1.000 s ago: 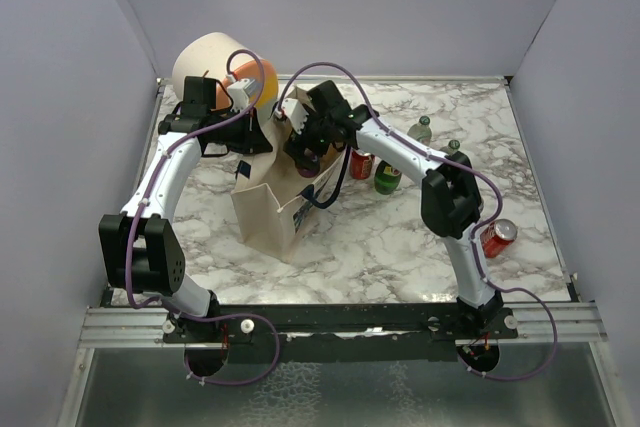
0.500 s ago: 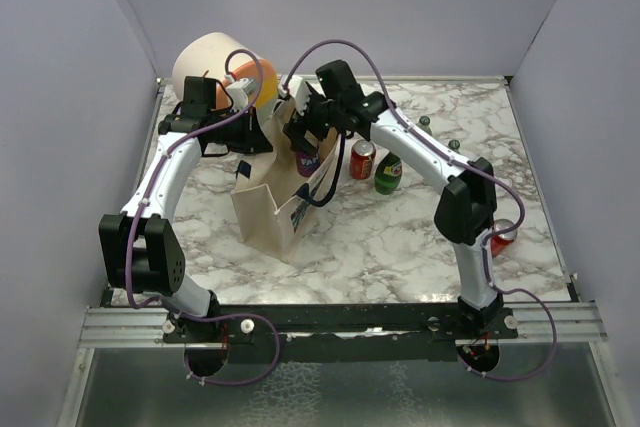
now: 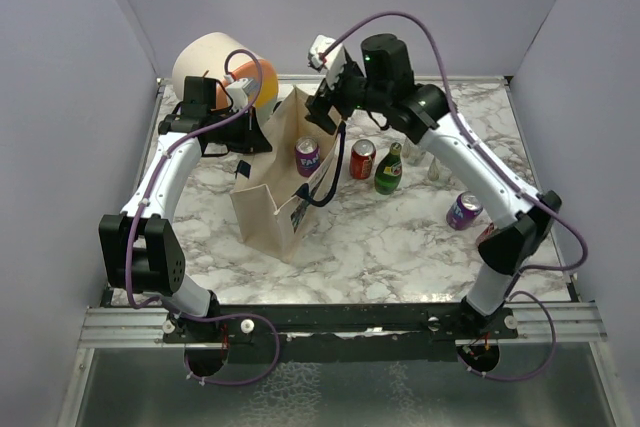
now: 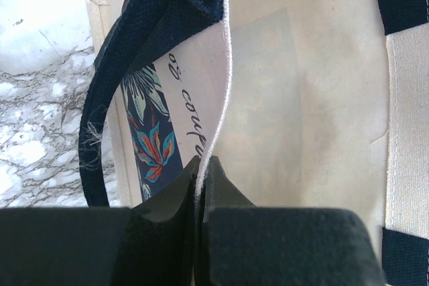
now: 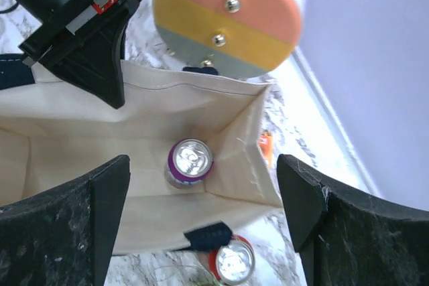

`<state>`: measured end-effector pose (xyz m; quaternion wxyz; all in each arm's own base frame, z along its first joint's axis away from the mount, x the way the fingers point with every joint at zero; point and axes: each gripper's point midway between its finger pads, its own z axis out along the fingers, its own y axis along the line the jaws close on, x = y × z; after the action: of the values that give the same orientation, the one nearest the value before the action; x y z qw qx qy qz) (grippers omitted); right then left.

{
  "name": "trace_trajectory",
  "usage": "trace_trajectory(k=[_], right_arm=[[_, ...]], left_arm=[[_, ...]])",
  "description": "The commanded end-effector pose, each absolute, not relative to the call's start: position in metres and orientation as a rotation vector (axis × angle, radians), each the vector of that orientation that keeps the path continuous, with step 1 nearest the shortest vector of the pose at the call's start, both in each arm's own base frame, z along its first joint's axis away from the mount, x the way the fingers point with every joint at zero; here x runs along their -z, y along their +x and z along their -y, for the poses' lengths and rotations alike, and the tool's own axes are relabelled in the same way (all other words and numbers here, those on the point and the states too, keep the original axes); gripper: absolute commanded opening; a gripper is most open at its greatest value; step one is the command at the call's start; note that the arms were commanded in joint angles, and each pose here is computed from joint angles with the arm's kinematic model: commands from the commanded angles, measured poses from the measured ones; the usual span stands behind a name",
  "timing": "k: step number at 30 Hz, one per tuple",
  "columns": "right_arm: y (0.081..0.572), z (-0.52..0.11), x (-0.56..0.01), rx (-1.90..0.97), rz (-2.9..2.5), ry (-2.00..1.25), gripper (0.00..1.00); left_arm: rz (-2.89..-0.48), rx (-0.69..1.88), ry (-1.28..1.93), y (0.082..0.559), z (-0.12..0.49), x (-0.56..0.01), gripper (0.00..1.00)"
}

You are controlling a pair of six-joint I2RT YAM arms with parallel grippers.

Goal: Place the beverage into the canvas bag
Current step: Pick up the drink from the center of the board.

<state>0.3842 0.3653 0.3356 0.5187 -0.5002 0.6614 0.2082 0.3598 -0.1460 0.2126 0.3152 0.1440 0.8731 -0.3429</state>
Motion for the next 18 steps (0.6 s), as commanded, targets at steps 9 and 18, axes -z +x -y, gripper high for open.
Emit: trace_trajectory(k=[9, 18], right_arm=[[0.438, -0.221, -0.341, -0.294, -1.803, -0.849, 0.89], [0.439, -0.219, -0.253, -0.355, -2.018, -0.949, 0.93]], left_arm=[[-2.248, 0.83, 0.393, 0.368, 0.141, -0.231, 0.0], [-2.243, 0.824, 0.393, 0.367, 0.14, -0.233, 0.0]])
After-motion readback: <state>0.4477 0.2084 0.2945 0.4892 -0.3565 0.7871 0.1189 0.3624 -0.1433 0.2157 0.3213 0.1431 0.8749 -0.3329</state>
